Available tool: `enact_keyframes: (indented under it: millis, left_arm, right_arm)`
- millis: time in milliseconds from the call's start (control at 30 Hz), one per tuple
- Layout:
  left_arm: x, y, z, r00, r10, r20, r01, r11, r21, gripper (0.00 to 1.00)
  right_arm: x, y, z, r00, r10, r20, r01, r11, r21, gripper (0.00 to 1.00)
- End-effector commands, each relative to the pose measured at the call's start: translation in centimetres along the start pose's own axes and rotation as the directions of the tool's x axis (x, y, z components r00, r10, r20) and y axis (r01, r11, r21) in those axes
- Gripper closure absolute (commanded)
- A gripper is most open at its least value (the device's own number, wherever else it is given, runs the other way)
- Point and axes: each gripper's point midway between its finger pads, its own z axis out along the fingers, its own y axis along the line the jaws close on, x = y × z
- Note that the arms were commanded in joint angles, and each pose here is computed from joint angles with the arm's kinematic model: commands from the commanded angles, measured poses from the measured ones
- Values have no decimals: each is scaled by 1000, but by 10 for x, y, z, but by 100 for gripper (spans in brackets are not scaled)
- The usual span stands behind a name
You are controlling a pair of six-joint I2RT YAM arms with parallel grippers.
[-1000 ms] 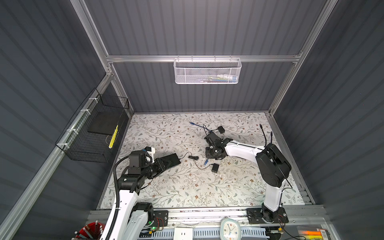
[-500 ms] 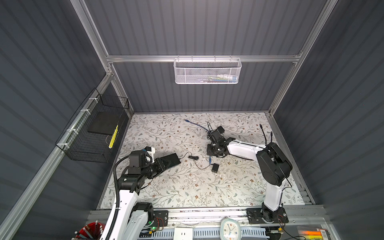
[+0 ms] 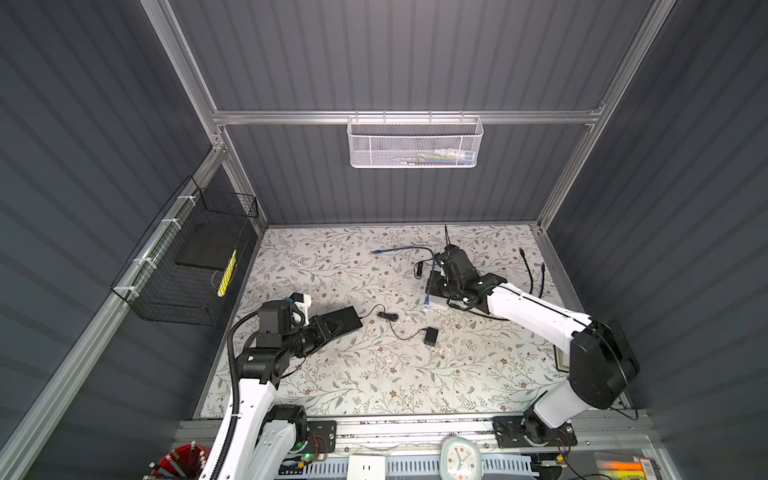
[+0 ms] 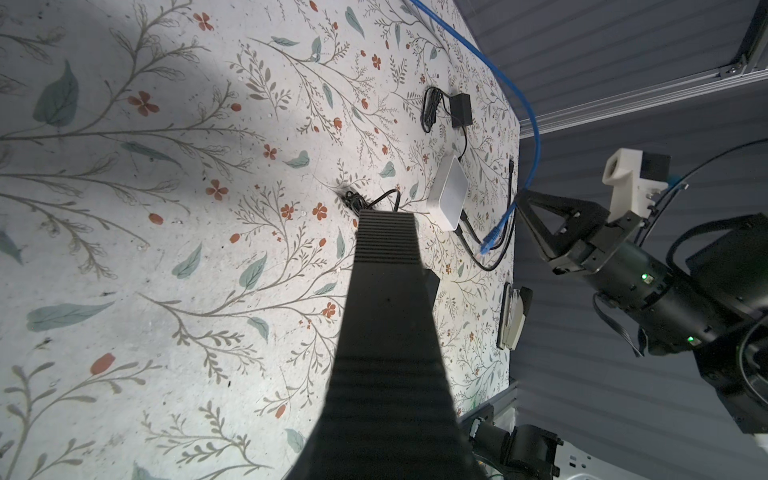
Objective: Insert the plug into the switch port
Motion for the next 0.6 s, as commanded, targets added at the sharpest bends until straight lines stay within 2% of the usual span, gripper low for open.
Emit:
enact_keyframes:
  millis: [0,233,300,467,533,567]
  left_arm:
    - [-11,-19,-6,999,40,24,-41,998,56,100]
    - [-7,-15,5,1000,10,-12,-9,997,82,100]
    - [-5,-13,7,1000,5,-23,-3,997,82,100]
    - [-3,-10,11,999,-2,-38,5,997,81,100]
    - [-3,-10,12,999,-4,-44,8,996,84,100]
    - [-2,-10,13,999,-7,-47,11,996,86,100]
  right_arm:
    - [-25,-9,-29,990,87,111,-86,996,-18,100]
    - [-59,-44,-107,926,196,322,-186,981,-62,100]
    - [-62,-59,-127,894,248,373,-238,969,-72,100]
    - [-44,-94,-151,835,332,439,-342,938,-59,100]
    - [-35,-103,-155,800,380,465,-379,920,-99,100]
    - [-28,-108,-154,802,388,455,-391,916,-91,100]
